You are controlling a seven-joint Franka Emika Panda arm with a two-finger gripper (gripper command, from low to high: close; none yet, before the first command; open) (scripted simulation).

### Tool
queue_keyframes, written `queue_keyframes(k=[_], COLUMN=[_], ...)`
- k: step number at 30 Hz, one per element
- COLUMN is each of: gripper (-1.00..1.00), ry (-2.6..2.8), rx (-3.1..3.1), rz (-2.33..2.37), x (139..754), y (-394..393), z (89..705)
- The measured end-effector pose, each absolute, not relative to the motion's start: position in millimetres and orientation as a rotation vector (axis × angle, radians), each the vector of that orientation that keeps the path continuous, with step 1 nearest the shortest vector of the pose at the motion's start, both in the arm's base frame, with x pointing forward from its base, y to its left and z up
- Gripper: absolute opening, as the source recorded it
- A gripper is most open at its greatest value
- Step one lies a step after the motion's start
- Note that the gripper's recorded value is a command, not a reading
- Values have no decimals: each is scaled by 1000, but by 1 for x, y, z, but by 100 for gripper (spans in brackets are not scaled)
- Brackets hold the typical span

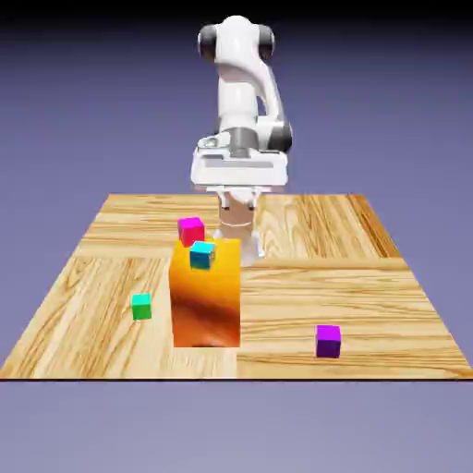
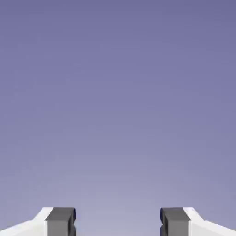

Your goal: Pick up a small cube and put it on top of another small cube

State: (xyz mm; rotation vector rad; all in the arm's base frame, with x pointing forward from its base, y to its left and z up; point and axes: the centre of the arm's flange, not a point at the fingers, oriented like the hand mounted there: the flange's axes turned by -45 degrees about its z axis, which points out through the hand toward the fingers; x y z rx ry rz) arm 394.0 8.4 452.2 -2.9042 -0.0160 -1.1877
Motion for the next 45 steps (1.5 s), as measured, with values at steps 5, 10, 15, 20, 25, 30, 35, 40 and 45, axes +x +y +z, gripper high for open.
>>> queue_keyframes(k=[5,10,15,20,25,30,35,40,45], gripper=[0,0,0,0,0,0,0,0,0], ry=[257,529,798,1063,1320,1575,1823,2058,2178], rx=[-2883,-2838,-2770,-2678,-2564,-2424,-2259,-2070,-1954], rz=[-1035,-879,-717,-551,-378,-202,-21,164,269], x=[412,428,440,449,455,457,456,453,451], y=[24,41,59,78,100,121,144,169,185], z=[425,395,363,330,297,265,234,207,183])
